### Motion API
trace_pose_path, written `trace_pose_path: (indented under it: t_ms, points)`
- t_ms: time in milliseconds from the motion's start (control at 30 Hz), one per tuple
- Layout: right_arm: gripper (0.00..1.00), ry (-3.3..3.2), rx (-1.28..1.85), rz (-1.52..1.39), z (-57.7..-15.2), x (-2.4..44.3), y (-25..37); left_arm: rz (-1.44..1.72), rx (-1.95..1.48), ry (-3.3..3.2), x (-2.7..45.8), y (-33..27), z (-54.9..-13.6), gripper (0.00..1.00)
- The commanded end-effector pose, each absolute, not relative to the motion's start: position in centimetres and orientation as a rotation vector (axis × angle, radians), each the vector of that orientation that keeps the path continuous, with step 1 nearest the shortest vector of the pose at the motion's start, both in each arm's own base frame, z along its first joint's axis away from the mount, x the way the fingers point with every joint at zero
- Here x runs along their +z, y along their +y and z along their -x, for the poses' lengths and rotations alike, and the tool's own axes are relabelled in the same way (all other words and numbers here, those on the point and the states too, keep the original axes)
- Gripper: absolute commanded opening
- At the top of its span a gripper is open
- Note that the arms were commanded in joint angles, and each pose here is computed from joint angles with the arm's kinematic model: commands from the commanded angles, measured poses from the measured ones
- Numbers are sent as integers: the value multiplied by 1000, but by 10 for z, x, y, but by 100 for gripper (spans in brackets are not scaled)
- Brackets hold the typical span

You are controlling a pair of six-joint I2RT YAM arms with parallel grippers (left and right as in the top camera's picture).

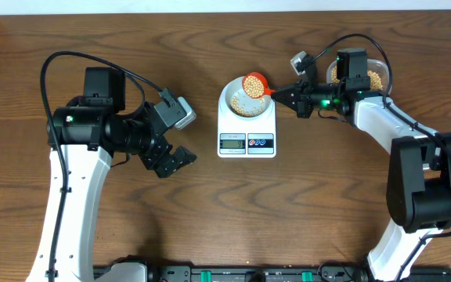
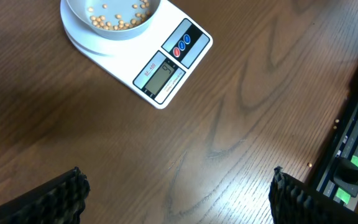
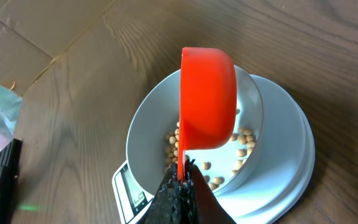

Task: Scoop item into bowl and weigh 50g on scale
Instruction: 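Tip the scoop with the right gripper to pour beans into the bowl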

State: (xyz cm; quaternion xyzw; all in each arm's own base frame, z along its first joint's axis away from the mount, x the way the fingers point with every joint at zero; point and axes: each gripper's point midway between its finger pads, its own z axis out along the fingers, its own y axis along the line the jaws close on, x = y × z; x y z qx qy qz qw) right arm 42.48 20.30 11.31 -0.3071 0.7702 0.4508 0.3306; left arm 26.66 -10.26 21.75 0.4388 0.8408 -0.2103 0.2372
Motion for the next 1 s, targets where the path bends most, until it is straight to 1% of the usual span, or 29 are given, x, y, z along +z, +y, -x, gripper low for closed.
trace_pose_path:
  t_ms: [0,67,167,267,433,967]
  points:
    - [1,1984,1123,835,-427,124,205,-1212,-570,2300,217,-101,-266,95]
    - [1,1989,1093,850,-427,121,205,-1212,-570,2300,217,-101,-266,95]
    - [1,1946,1127,873,-422,135,210,-1212,-570,2300,217,-101,-266,95]
    - [1,1944,1090,874,-422,142,208,-1212,-569,2301,217,-101,-266,95]
    - [1,2005,946,888,-429,128,201,-1212,-569,2301,217,-101,-266,95]
    - [1,2002,910,925,-427,126,211,-1212,-570,2300,217,-101,-266,95]
